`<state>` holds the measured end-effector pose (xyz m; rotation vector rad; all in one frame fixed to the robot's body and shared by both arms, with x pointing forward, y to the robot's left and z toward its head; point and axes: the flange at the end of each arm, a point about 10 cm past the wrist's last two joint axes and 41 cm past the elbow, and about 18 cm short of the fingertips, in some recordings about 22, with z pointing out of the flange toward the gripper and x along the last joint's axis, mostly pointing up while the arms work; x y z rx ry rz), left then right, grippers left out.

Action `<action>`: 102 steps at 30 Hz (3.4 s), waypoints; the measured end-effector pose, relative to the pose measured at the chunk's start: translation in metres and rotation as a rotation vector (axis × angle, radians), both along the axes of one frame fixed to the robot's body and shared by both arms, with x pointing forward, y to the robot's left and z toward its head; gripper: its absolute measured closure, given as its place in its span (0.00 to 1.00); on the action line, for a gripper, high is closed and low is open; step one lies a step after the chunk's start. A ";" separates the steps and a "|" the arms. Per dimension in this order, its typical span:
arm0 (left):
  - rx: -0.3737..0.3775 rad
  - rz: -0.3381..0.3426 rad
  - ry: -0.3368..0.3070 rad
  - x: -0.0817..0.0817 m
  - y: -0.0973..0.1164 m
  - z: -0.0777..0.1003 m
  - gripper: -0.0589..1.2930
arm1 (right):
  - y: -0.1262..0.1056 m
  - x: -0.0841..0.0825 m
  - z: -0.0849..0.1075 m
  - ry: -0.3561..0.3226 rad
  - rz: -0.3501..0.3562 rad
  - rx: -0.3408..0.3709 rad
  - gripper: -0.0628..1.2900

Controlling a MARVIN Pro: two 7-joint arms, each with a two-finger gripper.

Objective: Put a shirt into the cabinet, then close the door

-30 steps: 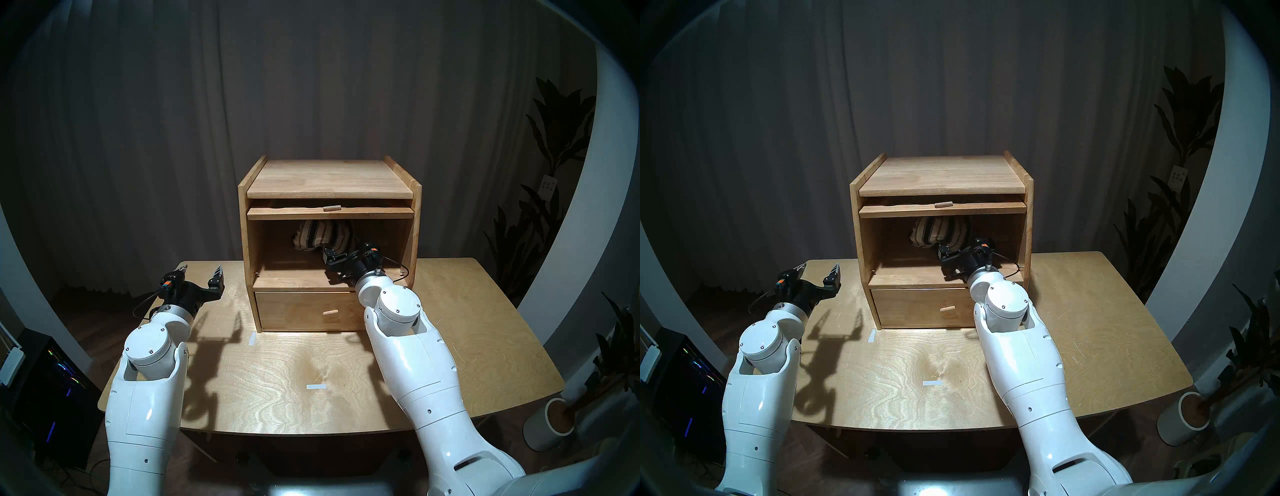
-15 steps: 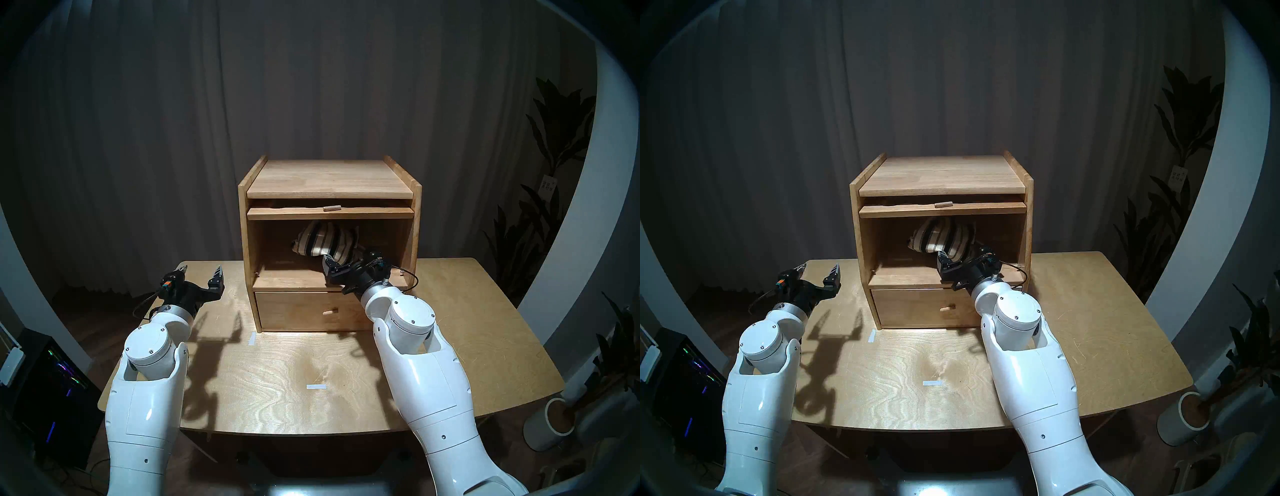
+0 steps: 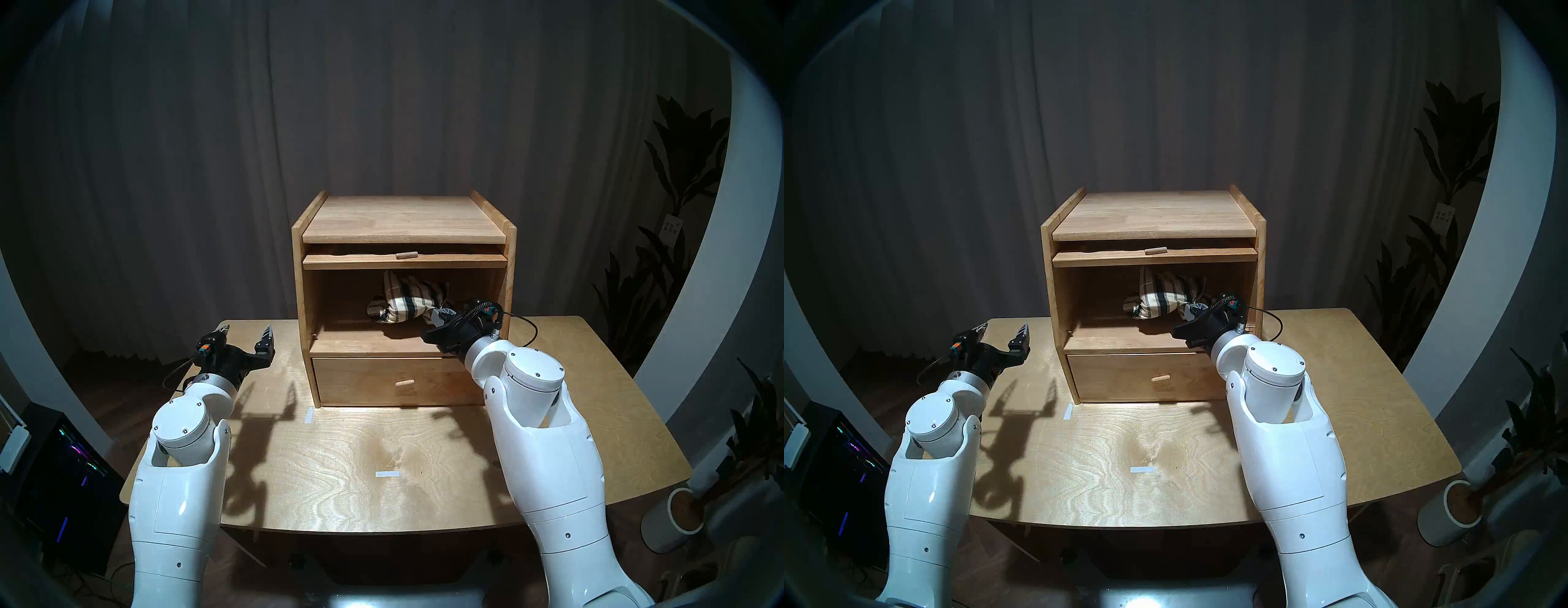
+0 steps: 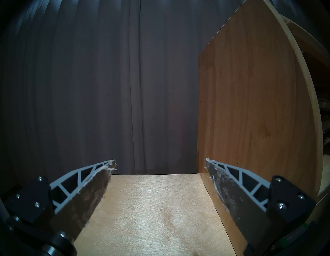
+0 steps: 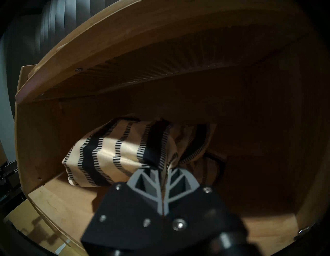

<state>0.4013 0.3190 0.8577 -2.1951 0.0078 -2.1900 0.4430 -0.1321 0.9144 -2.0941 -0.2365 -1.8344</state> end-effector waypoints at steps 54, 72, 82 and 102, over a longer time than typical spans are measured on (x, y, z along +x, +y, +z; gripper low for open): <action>0.001 0.001 0.002 0.000 0.000 -0.001 0.03 | 0.011 0.037 -0.017 0.157 0.235 -0.104 0.03; 0.000 0.002 0.006 0.000 0.001 -0.003 0.03 | -0.035 0.031 0.028 0.314 0.312 -0.296 0.03; 0.000 0.002 0.007 0.000 0.001 -0.003 0.03 | 0.002 0.003 0.080 0.228 0.549 -0.361 0.03; 0.000 0.002 0.008 0.000 0.001 -0.003 0.03 | 0.010 -0.062 0.199 -0.149 0.725 -0.319 0.03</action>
